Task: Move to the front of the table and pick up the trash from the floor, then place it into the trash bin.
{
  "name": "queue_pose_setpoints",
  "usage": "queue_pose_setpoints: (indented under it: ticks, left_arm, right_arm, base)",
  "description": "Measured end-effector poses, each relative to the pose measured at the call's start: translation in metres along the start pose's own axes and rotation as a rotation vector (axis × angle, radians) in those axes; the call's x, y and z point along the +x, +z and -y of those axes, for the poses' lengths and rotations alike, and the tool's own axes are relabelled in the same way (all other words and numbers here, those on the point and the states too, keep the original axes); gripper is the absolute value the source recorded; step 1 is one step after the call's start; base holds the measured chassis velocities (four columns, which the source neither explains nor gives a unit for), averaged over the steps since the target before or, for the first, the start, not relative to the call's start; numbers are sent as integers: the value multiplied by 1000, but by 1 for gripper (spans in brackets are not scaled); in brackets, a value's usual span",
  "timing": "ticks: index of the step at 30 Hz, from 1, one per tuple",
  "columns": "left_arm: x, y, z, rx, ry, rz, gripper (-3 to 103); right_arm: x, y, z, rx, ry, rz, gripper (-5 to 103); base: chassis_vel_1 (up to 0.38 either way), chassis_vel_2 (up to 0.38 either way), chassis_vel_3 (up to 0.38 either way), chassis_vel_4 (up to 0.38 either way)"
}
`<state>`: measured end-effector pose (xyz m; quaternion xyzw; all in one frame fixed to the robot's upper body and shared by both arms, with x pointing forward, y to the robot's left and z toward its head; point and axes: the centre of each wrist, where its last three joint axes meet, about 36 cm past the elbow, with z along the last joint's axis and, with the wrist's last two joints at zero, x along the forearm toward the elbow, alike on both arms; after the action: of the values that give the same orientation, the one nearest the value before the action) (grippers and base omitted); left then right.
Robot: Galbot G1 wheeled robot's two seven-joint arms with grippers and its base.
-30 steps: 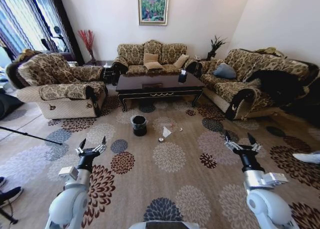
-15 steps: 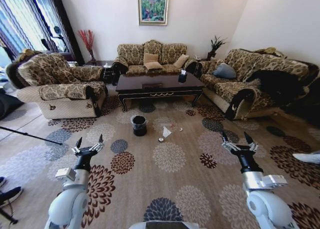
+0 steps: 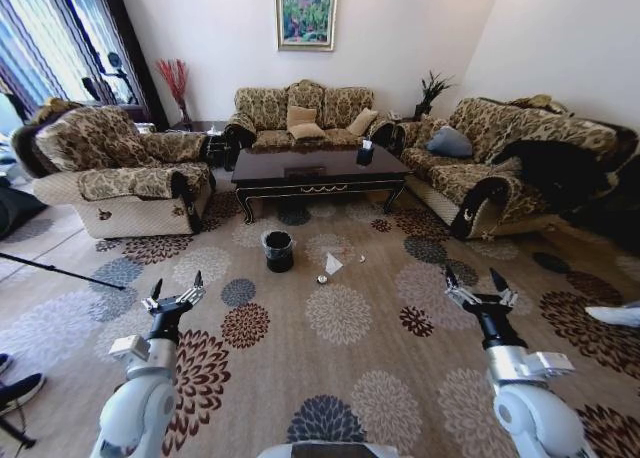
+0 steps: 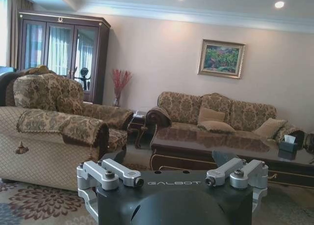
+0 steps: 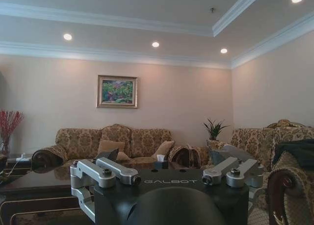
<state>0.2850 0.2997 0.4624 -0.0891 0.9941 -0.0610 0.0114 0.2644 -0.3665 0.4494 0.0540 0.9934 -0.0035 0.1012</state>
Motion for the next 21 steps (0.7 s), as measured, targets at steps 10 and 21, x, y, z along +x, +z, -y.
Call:
queue_pose_setpoints:
  ticks: [10, 21]
  left_arm:
    - [2, 7, 1, 0, 0, -18, 100]
    - [1, 22, -4, -13, -5, -45, 100]
  right_arm:
    - [-3, 2, 1, -4, 17, 3, 100]
    - [-7, 9, 1, -11, 25, -1, 100]
  base:
    - [0, 0, 0, 0]
    - [0, 0, 0, 0]
